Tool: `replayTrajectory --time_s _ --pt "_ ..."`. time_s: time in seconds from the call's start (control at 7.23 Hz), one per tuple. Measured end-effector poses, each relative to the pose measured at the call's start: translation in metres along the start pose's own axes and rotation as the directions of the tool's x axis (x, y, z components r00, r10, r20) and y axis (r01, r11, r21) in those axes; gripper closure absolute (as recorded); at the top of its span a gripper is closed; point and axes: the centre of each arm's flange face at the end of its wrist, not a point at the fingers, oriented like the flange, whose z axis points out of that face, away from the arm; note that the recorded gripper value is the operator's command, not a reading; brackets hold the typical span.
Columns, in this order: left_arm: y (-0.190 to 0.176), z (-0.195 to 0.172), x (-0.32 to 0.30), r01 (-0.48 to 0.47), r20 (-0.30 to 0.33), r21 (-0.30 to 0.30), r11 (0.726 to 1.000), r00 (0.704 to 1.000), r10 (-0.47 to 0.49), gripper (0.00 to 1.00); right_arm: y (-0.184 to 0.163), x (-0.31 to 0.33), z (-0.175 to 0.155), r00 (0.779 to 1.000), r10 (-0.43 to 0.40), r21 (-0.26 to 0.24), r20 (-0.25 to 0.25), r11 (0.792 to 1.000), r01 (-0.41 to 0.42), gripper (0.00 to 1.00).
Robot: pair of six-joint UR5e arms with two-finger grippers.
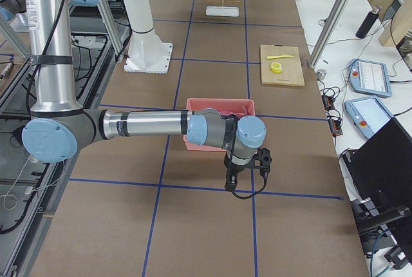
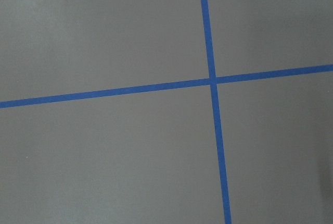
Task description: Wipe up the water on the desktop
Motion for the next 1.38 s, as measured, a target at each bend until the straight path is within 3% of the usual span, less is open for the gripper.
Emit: replayTrajectory --time_s 1.38 --pt "-0.0025 -0.0018 0.0013 -0.003 0.000 0.002 1.000 1.000 0.003 0.02 0.0027 0.0023 -0.0028 1.000 0.000 0.012 0.003 1.000 0.000 0.00"
